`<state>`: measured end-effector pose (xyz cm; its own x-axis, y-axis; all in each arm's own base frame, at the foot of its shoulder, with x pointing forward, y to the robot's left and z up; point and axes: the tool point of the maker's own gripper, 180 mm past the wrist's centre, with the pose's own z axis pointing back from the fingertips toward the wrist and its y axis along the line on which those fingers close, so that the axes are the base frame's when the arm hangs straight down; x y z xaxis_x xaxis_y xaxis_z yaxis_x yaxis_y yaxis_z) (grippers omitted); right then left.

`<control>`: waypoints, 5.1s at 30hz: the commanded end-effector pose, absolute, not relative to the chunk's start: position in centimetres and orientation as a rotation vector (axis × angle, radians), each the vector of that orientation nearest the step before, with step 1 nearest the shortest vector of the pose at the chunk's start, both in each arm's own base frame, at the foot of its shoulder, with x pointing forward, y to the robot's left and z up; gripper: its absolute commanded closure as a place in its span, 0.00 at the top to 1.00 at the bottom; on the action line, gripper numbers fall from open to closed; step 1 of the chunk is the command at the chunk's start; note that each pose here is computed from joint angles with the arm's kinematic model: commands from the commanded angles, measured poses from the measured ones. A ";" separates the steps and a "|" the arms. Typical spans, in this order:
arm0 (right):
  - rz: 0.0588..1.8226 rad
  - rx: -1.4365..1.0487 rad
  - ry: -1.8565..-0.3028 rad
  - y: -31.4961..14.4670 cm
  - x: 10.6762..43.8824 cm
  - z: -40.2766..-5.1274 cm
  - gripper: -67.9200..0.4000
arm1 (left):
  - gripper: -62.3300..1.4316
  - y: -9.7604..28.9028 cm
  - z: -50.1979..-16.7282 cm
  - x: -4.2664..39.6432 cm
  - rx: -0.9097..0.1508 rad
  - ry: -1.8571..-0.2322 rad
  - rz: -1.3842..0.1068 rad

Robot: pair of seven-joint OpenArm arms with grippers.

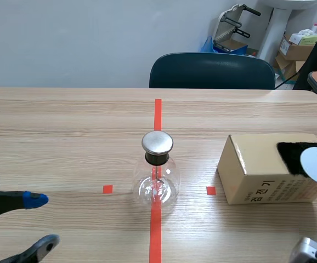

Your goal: Do the electroscope experiment

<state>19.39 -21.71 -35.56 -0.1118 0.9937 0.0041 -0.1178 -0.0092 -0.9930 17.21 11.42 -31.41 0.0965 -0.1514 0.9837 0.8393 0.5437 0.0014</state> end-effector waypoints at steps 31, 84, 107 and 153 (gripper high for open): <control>1.288 -1.212 -1.321 -21.6 22.9 -29.4 0.03 | 0.08 3.6 -36.6 27.2 -0.457 -1.325 -0.855; 1.267 -1.232 -1.379 -8.6 25.8 -27.3 0.03 | 0.08 2.3 -37.8 26.0 -0.451 -1.341 -0.941; 1.264 -1.235 -1.381 -8.7 25.8 -27.2 0.03 | 0.08 2.2 -37.8 26.0 -0.453 -1.342 -0.940; 1.264 -1.235 -1.381 -8.7 25.8 -27.2 0.03 | 0.08 2.3 -37.8 26.0 -0.453 -1.341 -0.941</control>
